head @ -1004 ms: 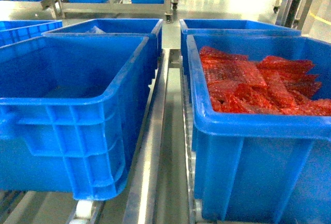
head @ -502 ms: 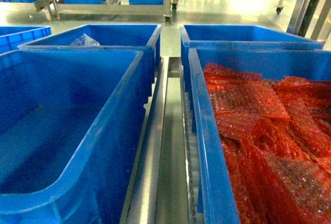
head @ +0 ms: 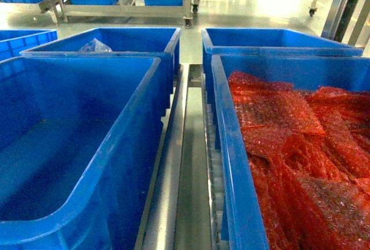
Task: Pick blue part to blue bin on bottom shelf
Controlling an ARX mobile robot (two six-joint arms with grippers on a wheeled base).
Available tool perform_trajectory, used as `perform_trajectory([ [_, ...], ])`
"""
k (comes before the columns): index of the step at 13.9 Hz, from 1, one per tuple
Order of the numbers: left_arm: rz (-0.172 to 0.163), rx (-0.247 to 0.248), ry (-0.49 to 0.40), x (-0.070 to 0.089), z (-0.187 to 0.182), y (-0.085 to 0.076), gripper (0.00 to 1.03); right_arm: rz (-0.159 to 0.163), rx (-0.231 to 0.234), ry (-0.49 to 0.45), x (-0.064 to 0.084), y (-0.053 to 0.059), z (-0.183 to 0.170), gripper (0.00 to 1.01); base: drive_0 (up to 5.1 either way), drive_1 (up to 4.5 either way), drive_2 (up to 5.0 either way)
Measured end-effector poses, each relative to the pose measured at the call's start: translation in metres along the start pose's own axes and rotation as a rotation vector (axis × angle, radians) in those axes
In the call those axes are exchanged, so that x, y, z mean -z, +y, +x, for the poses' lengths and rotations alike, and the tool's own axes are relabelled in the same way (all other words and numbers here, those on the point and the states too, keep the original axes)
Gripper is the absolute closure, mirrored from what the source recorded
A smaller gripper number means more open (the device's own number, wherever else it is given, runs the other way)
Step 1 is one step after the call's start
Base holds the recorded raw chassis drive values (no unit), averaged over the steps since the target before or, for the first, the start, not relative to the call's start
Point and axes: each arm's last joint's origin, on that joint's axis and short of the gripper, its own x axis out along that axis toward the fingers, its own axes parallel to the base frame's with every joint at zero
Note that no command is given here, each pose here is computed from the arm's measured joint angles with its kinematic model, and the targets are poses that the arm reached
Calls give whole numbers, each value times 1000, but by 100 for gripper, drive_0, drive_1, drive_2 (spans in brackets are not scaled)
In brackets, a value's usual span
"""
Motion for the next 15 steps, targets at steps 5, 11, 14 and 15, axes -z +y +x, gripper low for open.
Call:
perform_trajectory([
  [5, 0, 0, 0, 0, 0, 0, 60, 0, 0, 0, 0, 0, 0, 3, 3, 315, -310],
  [11, 0, 0, 0, 0, 0, 0, 60, 0, 0, 0, 0, 0, 0, 3, 1, 105, -103],
  [14, 0, 0, 0, 0, 0, 0, 60, 0, 0, 0, 0, 0, 0, 3, 0, 0, 0],
  [15, 0, 0, 0, 0, 0, 0, 60, 0, 0, 0, 0, 0, 0, 3, 0, 0, 0],
])
